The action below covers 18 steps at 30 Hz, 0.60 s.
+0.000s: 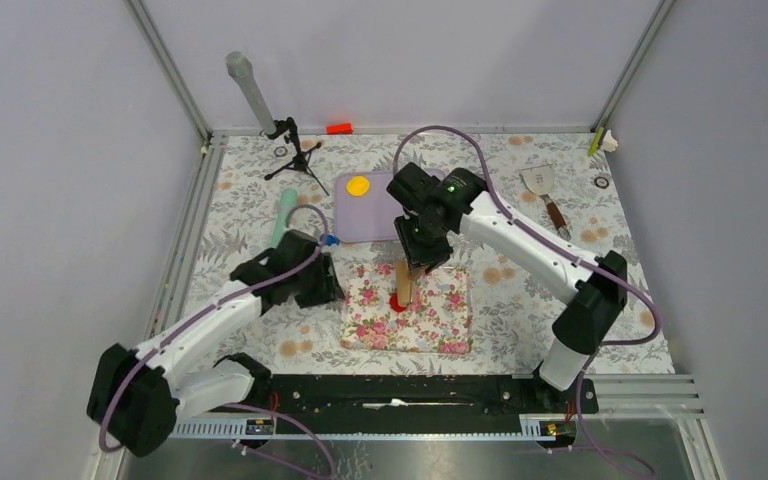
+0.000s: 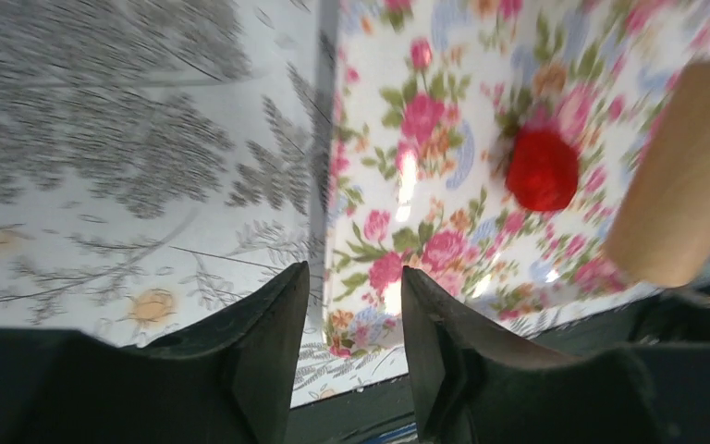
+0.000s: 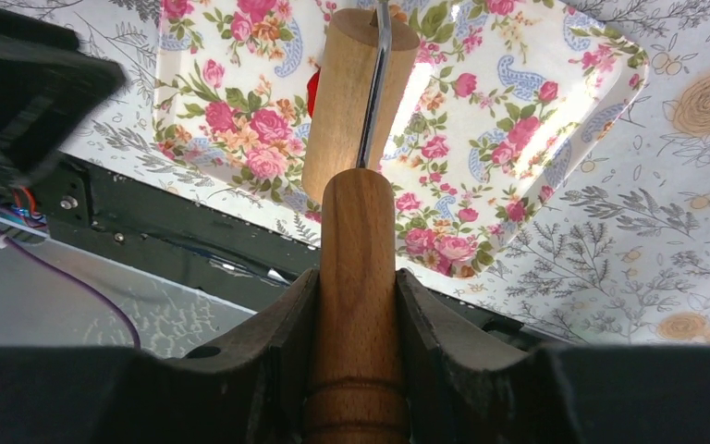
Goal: Roll out the dumpling wrappers from the dough
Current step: Flatten out the dough on the work surface.
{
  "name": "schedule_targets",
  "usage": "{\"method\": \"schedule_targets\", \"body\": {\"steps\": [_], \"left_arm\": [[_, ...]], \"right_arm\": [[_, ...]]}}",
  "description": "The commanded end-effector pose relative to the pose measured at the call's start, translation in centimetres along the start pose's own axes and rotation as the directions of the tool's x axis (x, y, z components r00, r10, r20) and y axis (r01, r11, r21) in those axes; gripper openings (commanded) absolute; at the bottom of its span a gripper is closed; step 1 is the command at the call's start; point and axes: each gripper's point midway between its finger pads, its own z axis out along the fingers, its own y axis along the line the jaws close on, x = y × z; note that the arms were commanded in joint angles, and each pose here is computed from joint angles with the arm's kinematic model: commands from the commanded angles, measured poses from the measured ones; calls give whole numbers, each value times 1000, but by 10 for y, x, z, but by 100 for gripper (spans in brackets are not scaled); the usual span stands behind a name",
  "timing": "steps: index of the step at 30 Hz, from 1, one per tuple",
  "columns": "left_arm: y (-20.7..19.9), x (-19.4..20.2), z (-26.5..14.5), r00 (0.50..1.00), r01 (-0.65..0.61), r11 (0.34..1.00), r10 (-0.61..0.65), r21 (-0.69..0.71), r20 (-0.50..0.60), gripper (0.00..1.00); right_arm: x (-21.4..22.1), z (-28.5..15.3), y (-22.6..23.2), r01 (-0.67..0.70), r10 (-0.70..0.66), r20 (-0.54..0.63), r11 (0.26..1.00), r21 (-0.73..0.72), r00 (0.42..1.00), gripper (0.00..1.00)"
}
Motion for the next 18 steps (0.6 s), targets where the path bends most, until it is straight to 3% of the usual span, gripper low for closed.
{"method": "schedule_targets", "body": {"steps": [1, 5, 18], "left_arm": [[11, -25, -23, 985, 132, 986, -142, 105, 100, 47], [20, -36, -41, 975, 141, 985, -155, 96, 161, 47], [29, -39, -40, 968, 171, 983, -181, 74, 172, 42]], "right_arm": [[-3, -5, 5, 67, -67, -5, 996, 56, 998, 0], [-5, 4, 12, 91, -90, -15, 995, 46, 996, 0], [8, 47, 9, 116, -109, -93, 991, 71, 990, 0]]}}
